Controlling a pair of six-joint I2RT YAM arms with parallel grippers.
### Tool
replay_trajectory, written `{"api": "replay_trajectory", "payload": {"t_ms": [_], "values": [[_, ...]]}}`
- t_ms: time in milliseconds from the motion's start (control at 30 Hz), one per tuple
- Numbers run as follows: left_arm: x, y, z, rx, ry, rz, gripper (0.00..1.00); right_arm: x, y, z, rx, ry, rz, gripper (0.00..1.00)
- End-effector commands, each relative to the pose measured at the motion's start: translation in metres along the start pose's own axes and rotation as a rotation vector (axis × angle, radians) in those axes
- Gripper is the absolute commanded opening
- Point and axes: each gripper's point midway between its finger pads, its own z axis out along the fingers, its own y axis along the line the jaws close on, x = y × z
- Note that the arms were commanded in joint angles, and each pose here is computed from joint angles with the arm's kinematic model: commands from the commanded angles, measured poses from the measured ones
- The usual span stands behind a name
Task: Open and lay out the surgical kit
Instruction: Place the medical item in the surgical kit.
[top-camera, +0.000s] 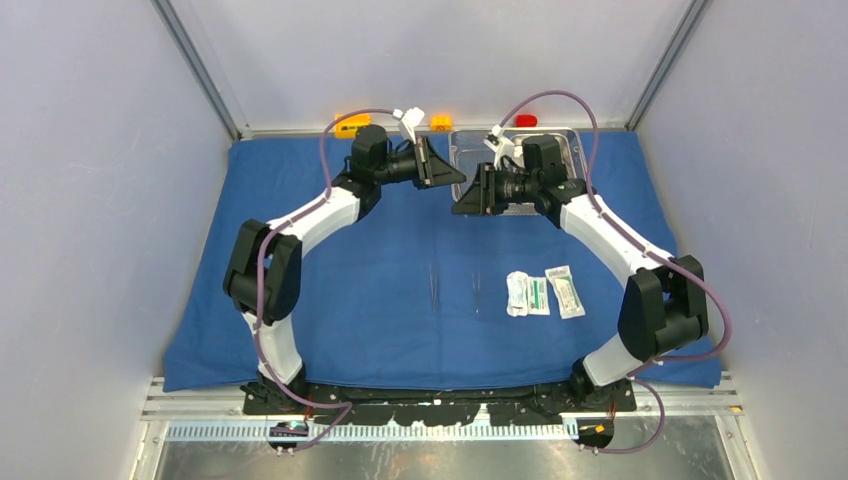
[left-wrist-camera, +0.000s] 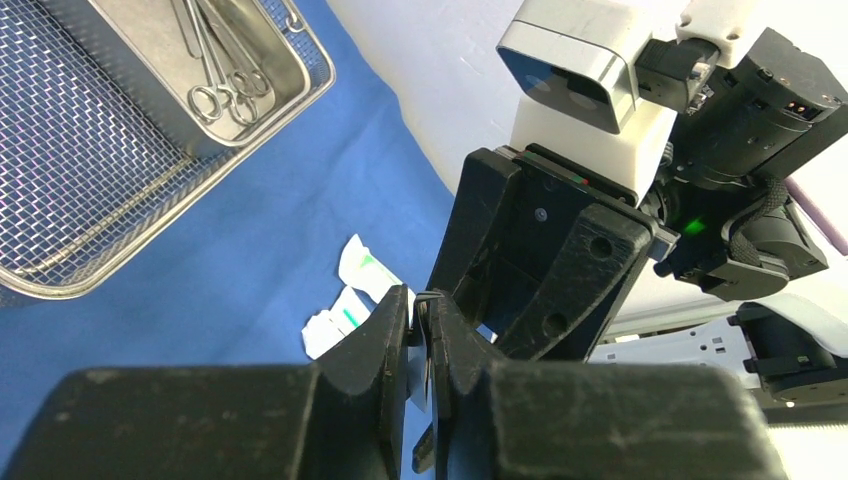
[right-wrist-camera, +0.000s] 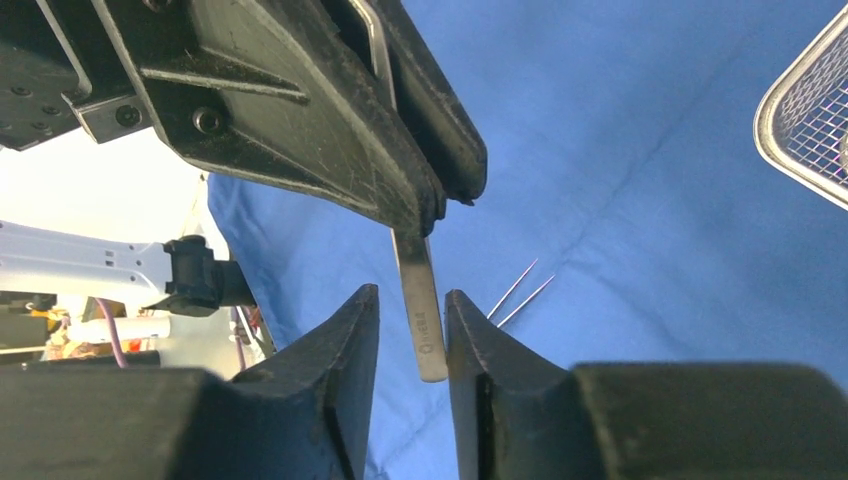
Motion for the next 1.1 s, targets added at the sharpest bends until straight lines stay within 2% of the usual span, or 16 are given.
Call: {"api": "replay_trajectory", "payload": {"t_ms": [0,67,233,400,467,567,800,1067], "values": [[-0.014,-0.029,-0.007,0.073,-0.032,0.067,0.0,-0.014,0.013,-0.006,-0.044,-0.046,-0.04,0.32],[-0.014,-0.029,-0.007,0.073,-0.032,0.065,0.0,-0.015,0.012,-0.006,-0.043,-0.046,-0.038,0.28],[-0.016,-0.029,-0.006,0.076,-0.037,0.062,0.0,-0.013,0.009,-0.005,-0.036,-0.042,-0.031,0.25],[-0.017,-0.026,-0.006,0.051,-0.044,0.057,0.01,-0.014,0.008,-0.006,-0.025,-0.048,-0.03,0.02],[-0.018,-0.02,-0.006,0.015,-0.047,0.052,0.07,-0.017,0.004,-0.006,0.0,-0.056,-0.021,0.01],[-0.02,-0.011,-0.008,-0.058,-0.053,0.035,0.23,-0.019,-0.001,-0.007,0.035,-0.066,-0.012,0.01],[-0.024,-0.002,-0.015,-0.198,-0.078,0.0,0.47,-0.019,-0.02,-0.007,0.151,-0.078,0.0,0.01],[-0.022,-0.001,-0.003,-0.287,-0.044,-0.018,0.56,-0.017,-0.026,-0.004,0.214,-0.074,-0.009,0.01]]}}
